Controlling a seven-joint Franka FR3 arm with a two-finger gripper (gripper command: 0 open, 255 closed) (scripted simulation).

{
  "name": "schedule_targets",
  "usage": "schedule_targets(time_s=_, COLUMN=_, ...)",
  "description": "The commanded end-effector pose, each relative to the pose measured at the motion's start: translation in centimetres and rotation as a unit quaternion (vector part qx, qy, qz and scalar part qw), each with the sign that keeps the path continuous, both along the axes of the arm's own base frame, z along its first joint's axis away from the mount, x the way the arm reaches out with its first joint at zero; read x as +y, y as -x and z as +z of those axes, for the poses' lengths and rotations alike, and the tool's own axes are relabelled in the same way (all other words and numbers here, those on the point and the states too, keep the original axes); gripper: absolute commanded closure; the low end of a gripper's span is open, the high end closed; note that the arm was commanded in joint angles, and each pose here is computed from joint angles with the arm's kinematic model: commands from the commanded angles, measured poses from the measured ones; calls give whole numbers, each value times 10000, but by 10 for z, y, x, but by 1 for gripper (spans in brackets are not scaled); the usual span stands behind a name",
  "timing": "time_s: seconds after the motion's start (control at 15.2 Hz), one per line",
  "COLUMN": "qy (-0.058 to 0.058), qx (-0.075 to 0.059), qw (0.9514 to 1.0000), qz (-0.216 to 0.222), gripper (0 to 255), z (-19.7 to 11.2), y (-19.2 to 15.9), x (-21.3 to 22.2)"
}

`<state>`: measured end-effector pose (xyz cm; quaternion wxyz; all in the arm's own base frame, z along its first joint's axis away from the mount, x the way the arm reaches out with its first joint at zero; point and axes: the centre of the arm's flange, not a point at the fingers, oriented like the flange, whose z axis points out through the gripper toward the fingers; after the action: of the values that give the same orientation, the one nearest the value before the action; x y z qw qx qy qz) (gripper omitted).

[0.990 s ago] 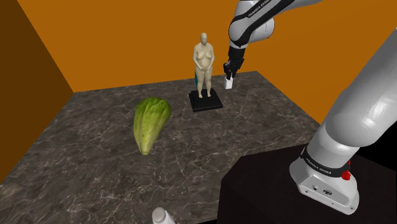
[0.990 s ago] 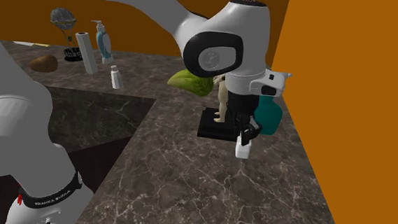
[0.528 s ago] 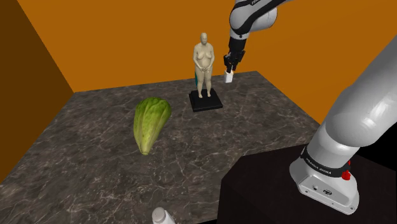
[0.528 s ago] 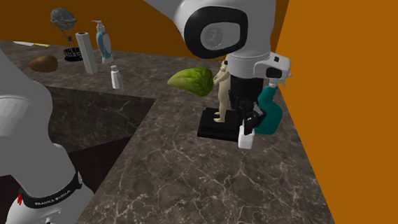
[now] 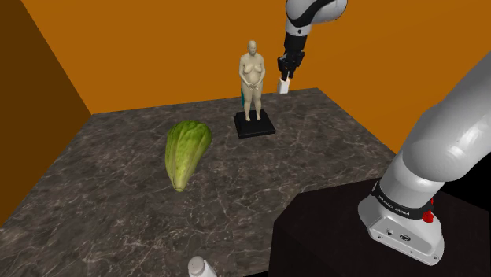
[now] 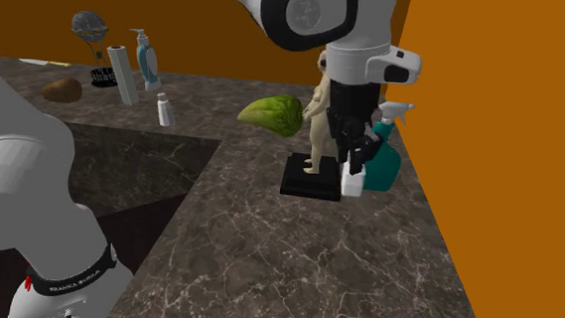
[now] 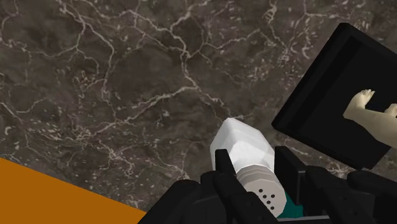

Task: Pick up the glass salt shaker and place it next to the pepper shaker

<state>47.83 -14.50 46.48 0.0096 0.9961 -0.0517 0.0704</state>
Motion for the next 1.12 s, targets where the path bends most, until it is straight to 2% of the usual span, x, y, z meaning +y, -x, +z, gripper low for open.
schedule_targets(time_s=0.0, qy=0, qx=3, qw=10000, qz=1, gripper=255, z=11, y=-1, x=-1)
schedule_targets(time_s=0.86, qy=0, qx=3, qw=10000, qz=1, gripper=255, z=74, y=-1, x=-1)
schedule_targets(time_s=1.06, qy=0, qx=3, qw=10000, qz=1, gripper=255, z=74, y=15, x=35)
